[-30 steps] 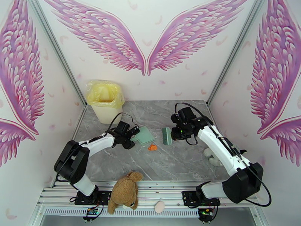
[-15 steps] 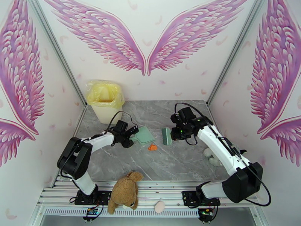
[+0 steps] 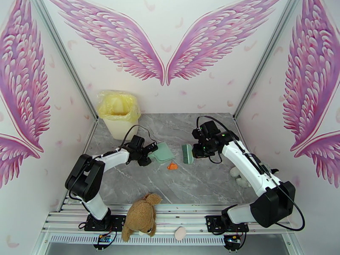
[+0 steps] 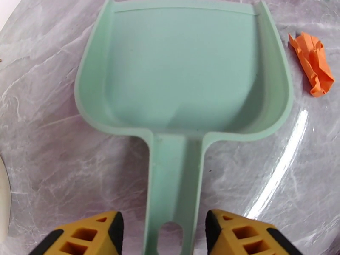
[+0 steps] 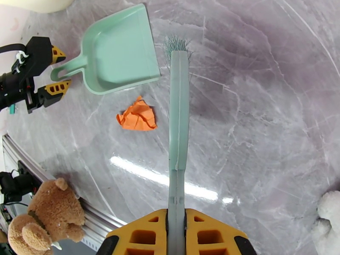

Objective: Sweep away the paper scraps from the table

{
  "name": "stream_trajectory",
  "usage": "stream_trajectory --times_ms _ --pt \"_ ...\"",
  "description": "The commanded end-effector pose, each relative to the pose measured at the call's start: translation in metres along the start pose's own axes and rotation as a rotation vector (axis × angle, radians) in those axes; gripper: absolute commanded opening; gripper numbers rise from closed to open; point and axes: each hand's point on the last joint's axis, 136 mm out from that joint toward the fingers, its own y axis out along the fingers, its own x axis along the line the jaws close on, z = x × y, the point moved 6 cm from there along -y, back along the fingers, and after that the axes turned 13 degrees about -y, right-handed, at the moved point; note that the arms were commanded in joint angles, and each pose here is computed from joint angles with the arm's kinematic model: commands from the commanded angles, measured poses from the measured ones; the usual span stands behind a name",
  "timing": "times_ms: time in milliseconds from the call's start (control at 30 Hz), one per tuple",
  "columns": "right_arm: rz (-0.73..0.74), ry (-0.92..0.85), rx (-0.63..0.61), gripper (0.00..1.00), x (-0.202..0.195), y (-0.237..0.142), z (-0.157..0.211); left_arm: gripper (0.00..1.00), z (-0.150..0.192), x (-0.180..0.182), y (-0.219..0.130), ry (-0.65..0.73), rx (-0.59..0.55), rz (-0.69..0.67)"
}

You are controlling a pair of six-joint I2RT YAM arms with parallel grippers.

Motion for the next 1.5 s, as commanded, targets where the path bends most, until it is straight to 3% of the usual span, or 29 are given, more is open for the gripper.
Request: stream_trajectory --times_ms 0,100,433,600,867,1067,1200,1467 --pt "-0.005 -0.007 -0.019 0.00 -0.001 -0.001 -0.005 0.45 -0.006 0.001 0.002 0.012 0.003 0.035" --pt "-0.008 -0.006 -0.017 0.00 -0.001 -0.001 -0.005 0.25 -0.006 0.000 0.003 0.015 0.010 0.045" --pt "-0.005 -0.007 -0.015 0.00 -0.001 -0.002 -0.003 0.10 -0.006 -0.002 0.000 0.023 -0.005 0.051" --pt "0.009 -0.012 -0.009 0.00 -0.002 -0.003 -0.001 0.00 -0.021 -0.006 -0.021 -0.007 -0.036 0.047" --pt "0.026 -0.013 0.002 0.00 -0.005 0.000 -0.002 0.00 -0.018 -0.024 -0.068 0.027 0.141 -0.053" --pt "0.030 -0.014 0.009 0.00 -0.006 0.003 -0.007 0.00 -0.005 -0.022 -0.103 0.048 0.309 -0.203" --pt "0.068 -0.015 0.023 0.00 -0.010 0.002 -0.008 0.00 -0.002 -0.029 -0.124 0.103 0.360 -0.267" --pt "0.161 -0.007 0.083 0.00 -0.019 -0.005 -0.006 0.00 0.024 -0.052 -0.137 0.232 0.454 -0.233"
